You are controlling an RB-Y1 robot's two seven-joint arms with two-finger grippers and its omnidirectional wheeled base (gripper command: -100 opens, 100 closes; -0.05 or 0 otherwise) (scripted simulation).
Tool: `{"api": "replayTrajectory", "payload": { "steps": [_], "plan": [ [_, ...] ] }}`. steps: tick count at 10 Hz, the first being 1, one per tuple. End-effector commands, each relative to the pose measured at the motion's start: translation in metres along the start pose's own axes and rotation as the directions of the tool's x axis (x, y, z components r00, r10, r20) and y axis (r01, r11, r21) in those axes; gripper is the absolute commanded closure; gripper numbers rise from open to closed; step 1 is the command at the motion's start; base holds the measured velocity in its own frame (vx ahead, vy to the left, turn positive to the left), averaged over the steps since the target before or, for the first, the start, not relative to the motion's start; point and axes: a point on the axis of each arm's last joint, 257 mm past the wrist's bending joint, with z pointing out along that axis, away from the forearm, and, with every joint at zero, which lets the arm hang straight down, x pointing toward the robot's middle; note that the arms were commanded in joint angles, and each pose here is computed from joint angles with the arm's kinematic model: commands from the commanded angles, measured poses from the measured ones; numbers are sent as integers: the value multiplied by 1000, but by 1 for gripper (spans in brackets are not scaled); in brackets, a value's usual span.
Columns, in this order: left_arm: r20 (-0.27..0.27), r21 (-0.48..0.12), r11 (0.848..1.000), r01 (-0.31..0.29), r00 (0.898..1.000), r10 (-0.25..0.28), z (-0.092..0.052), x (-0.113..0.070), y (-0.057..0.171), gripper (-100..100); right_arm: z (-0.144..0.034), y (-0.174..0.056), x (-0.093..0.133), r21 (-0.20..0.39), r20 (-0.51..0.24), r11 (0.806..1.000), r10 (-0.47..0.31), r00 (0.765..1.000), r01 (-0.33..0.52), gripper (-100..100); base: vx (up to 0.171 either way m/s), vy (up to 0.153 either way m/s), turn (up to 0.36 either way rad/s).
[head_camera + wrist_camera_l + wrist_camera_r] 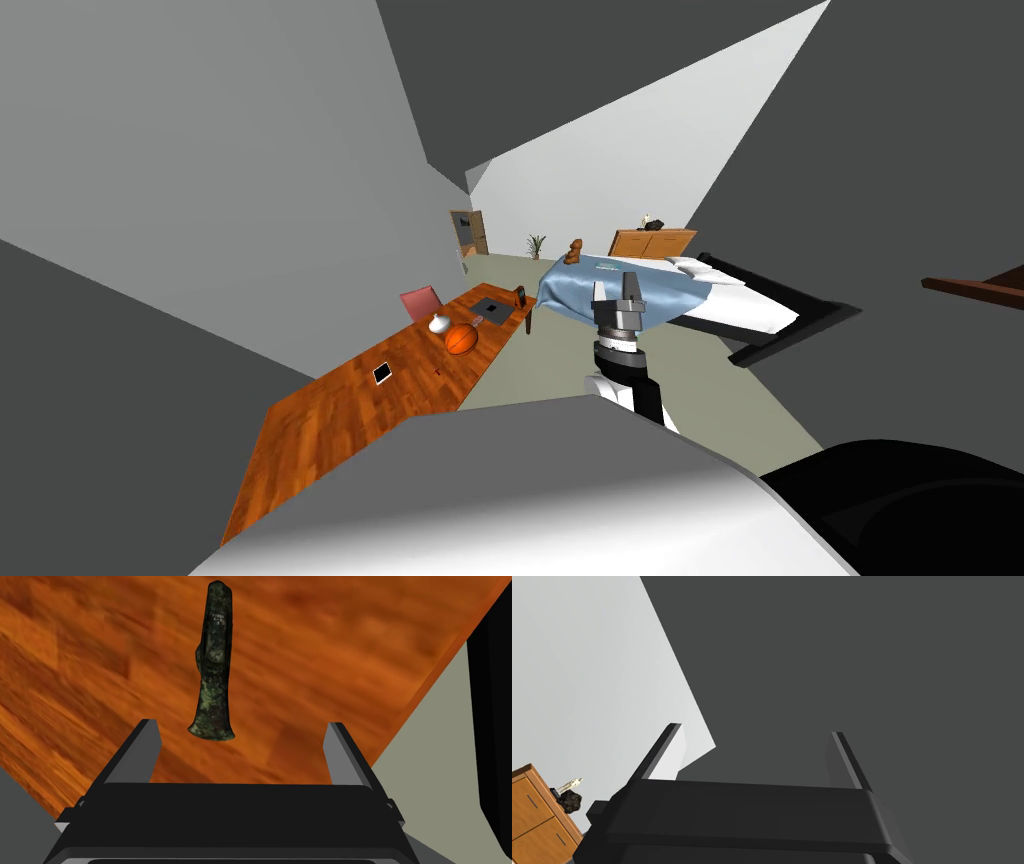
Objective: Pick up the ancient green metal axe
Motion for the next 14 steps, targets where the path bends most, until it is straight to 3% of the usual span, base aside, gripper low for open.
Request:
{"api": "replayTrajectory", "payload": {
  "steps": [1,4,8,9,10,11,14],
  "plan": [
    [42,-39,999,32,999,-31,0,-17,4,-100,0,0,0,0,0,1000,0,1000,0,0,43,54,-230],
    [65,-57,997,49,997,-46,0,-25,5,-100,0,0,0,0,0,1000,0,1000,0,0,19,34,-77],
    [134,-105,989,103,987,-89,-3,-49,3,-100,0,0,0,0,0,1000,0,1000,0,0,14,30,-148],
    [122,-95,991,89,989,-78,-2,-45,3,-100,0,0,0,0,0,1000,0,1000,0,0,14,20,-28],
    [125,-99,991,94,989,-82,-2,-46,3,0,0,0,0,0,0,1000,0,1000,0,0,0,0,0],
    [130,-88,990,114,986,-102,-2,-48,5,-100,0,0,0,0,0,1000,0,1000,0,0,-17,19,-159],
    [144,-75,986,147,980,-135,-2,-52,12,-100,0,0,0,0,0,1000,0,1000,0,0,-49,44,-164]
  ]
}}
